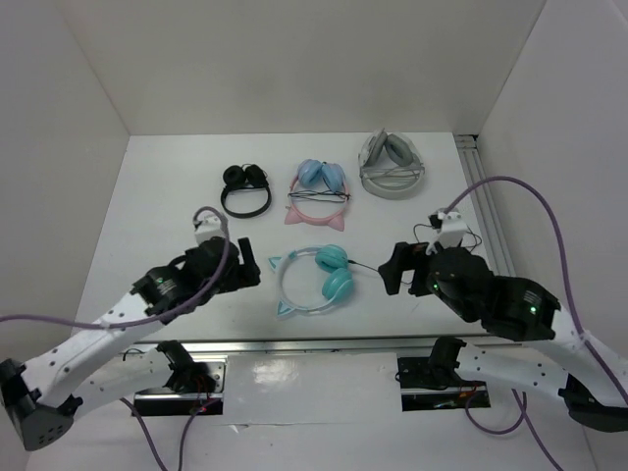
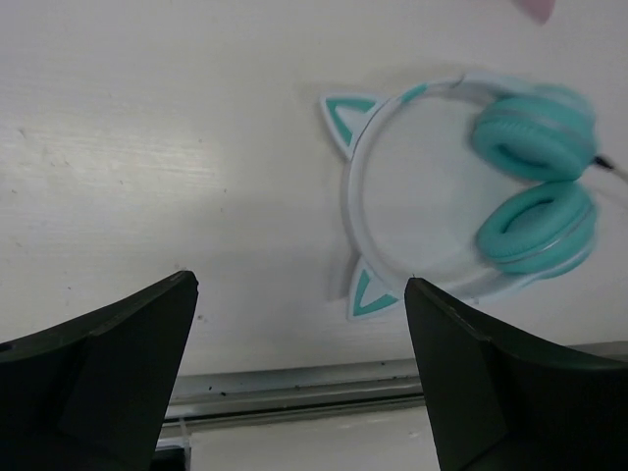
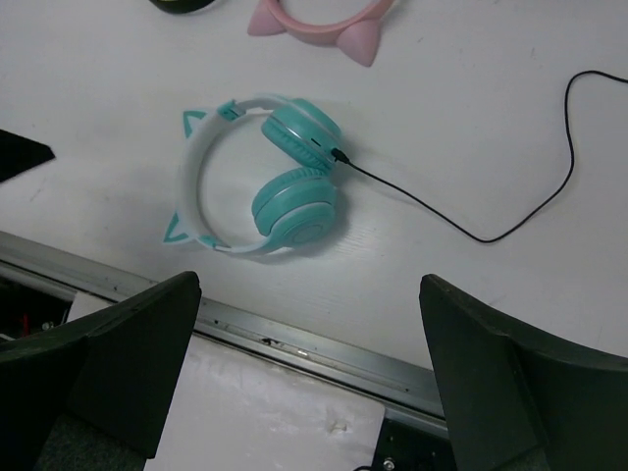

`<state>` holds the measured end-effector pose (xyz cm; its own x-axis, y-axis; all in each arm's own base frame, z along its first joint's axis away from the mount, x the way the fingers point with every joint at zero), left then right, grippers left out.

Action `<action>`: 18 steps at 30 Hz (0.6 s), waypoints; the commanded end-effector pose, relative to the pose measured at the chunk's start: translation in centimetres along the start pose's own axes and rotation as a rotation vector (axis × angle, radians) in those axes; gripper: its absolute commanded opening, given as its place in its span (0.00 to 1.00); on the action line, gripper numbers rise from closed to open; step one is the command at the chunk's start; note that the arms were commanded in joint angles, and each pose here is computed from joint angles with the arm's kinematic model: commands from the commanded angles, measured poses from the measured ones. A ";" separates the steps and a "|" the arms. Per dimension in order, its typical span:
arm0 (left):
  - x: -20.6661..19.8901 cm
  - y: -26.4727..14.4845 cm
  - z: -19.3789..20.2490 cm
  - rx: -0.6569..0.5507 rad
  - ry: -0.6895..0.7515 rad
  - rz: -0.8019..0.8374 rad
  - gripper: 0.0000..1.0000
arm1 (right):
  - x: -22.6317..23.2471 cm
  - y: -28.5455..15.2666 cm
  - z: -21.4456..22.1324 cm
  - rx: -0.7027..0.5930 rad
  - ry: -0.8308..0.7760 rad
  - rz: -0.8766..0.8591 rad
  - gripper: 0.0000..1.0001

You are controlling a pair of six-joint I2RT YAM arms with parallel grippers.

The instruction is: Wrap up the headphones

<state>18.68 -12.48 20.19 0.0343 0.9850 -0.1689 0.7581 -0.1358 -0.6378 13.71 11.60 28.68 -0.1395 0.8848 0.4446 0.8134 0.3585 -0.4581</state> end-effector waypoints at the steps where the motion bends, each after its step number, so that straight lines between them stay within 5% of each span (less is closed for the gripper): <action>1: -2.8 3.2 1.9 0.034 -0.060 0.106 1.00 | 2.1 0.9 -1.3 -0.054 0.042 -0.047 1.00; 11: -5.9 10.7 6.4 0.177 -0.009 0.114 1.00 | 2.5 -0.5 -0.4 -0.031 0.049 -0.182 1.00; 18: -6.2 12.4 7.1 0.205 -0.001 0.063 0.94 | 2.1 -1.3 -0.5 -0.033 0.055 -0.198 1.00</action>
<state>22.01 -19.92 7.52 0.0904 0.9766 -0.1952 0.5807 -0.2110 -0.7863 12.72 12.61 29.45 -0.2428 0.8054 0.5407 0.7901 0.4876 -0.3715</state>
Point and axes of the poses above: each gripper's point midway between its finger pads, its own y axis out along the fingers, its own x axis along the line the jaws close on, z = x × y, the point moved 2 cm from there along -y, back along the fingers, and after that the axes turned 11 degrees about y, right-handed, at the moved point
